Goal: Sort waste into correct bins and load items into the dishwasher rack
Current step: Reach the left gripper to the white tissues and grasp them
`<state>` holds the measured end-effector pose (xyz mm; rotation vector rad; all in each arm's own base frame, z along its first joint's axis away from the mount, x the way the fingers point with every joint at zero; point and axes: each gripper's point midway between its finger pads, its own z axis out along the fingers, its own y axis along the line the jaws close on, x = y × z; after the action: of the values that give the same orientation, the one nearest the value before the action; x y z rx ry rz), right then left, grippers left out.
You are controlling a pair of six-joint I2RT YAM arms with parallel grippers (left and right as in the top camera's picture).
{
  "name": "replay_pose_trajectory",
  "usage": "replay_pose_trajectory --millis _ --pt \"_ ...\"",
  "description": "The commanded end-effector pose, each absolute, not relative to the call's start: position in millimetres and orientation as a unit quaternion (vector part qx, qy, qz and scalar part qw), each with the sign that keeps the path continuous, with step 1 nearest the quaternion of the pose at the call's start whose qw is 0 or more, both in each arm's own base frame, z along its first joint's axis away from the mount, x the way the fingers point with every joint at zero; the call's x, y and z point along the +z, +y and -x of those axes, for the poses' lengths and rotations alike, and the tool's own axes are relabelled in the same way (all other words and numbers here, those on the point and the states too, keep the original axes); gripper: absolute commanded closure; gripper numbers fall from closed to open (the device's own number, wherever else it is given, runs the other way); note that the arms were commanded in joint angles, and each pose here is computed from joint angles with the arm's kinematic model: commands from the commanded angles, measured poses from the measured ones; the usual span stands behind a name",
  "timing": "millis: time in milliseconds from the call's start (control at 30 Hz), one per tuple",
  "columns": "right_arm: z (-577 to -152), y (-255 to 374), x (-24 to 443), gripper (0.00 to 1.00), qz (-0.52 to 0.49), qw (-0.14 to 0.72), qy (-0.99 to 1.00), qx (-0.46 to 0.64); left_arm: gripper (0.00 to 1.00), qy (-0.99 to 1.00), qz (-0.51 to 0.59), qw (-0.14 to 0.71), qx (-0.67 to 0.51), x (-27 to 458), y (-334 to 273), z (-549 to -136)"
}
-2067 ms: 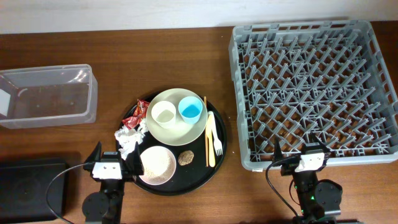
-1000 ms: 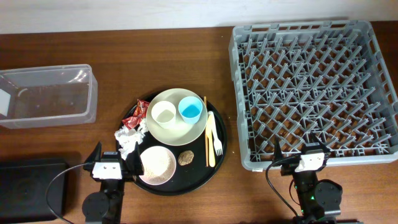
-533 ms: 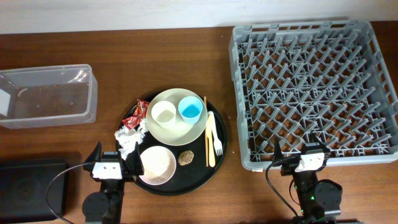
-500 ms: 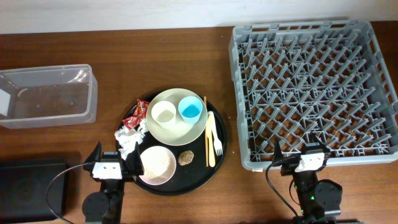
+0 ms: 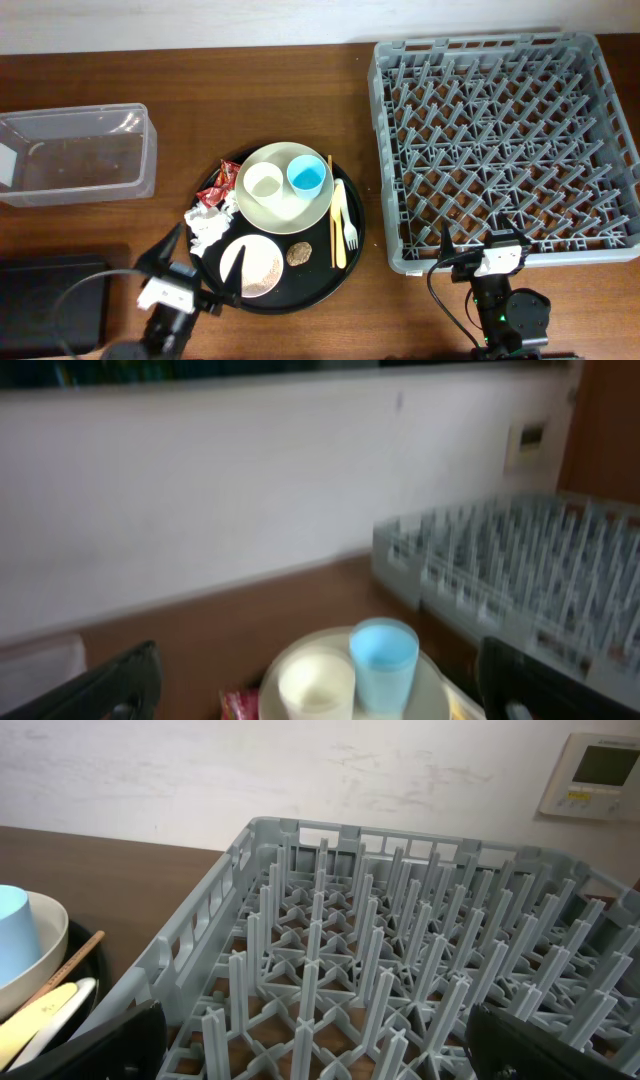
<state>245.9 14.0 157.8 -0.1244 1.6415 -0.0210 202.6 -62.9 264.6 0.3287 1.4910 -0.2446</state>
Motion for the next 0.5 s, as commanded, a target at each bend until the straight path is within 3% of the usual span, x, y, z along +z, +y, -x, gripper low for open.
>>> replay_pose_trajectory --millis 0,100,200,367,467 --pt "-245.6 15.2 155.5 0.01 0.059 0.679 0.732 -0.010 0.01 0.645 -0.148 0.744 -0.094 326.3 -59.0 -175.6" --pt "-245.6 15.2 155.5 0.02 0.060 0.678 0.732 -0.010 0.01 0.644 -0.149 0.745 -0.094 368.9 -58.9 -165.4" --pt "-245.6 15.2 155.5 0.02 0.059 0.679 0.732 -0.010 0.01 0.720 -0.118 0.679 -0.084 383.0 -48.8 -186.8" --pt "-245.6 15.2 155.5 0.02 0.059 0.679 0.732 -0.010 0.01 0.918 -0.071 0.383 -0.081 288.6 -37.1 -242.0" --pt "-245.6 15.2 155.5 0.02 0.060 0.678 0.732 -0.010 0.01 0.958 -0.059 0.270 -0.076 241.1 -33.1 -247.0"
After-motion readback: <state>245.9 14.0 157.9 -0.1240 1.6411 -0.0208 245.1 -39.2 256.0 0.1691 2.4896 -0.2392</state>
